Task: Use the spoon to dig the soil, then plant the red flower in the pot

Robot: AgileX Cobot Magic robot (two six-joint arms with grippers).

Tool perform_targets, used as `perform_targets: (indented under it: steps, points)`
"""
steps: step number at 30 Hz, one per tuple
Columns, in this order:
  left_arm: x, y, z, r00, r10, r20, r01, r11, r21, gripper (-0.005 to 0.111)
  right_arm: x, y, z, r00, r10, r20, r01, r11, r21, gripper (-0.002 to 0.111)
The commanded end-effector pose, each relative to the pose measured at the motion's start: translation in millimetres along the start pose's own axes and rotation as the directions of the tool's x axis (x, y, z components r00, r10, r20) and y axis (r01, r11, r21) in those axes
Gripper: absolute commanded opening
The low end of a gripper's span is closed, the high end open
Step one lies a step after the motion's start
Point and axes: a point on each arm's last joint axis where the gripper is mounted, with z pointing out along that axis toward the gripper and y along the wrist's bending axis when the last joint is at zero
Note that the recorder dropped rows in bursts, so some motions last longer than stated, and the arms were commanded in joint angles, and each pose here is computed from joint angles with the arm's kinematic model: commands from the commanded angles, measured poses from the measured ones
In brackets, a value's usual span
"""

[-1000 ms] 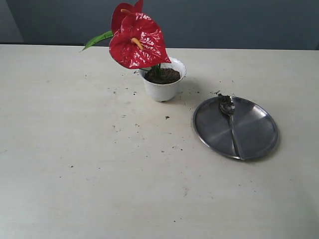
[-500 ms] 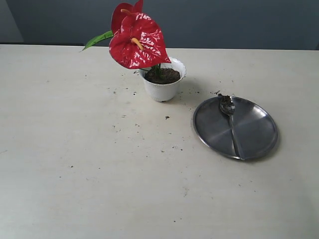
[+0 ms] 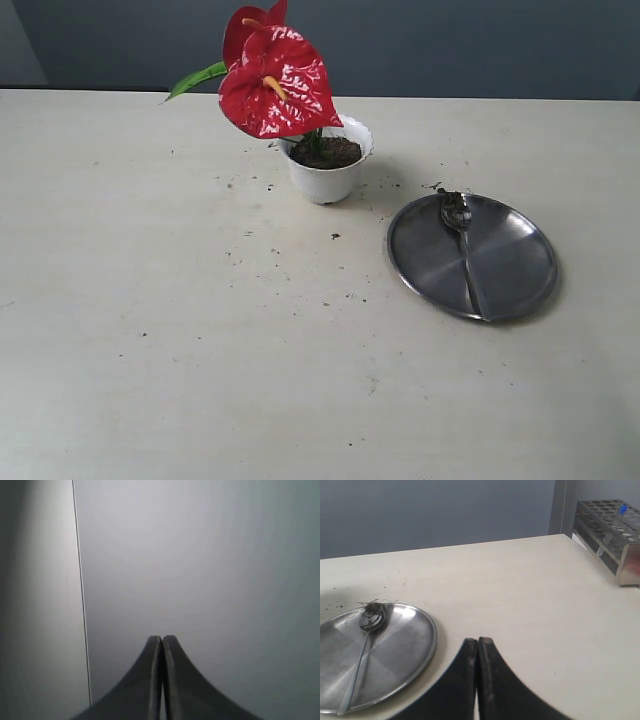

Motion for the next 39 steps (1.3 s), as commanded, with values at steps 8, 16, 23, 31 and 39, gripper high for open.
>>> perform_targets:
  steps: [8,16,23,31,39]
  points:
    - [31,1.1,-27,0.994,-0.092,-0.060,0.090,0.995,-0.035,0.000,0,0,0,1.000,-0.001,0.007,0.001,1.000,0.005,-0.001]
    - [53,1.8,-60,0.991,-0.108,-0.082,0.102,0.992,-0.073,0.000,0,0,0,1.000,-0.001,0.007,0.001,1.000,0.005,-0.001]
    - [82,4.0,-93,0.979,-0.082,-0.184,0.059,0.990,-0.128,0.000,0,0,0,1.000,-0.001,0.007,0.001,1.000,0.005,-0.001]
    - [138,1.7,-142,0.949,-0.104,-0.296,0.060,0.986,-0.153,0.000,0,0,0,1.000,-0.001,0.007,0.001,1.000,0.005,-0.001]
    - [209,-5.1,-181,0.930,-0.151,-0.336,0.113,0.985,-0.132,0.000,0,0,0,1.000,-0.001,0.007,0.001,1.000,0.005,-0.001]
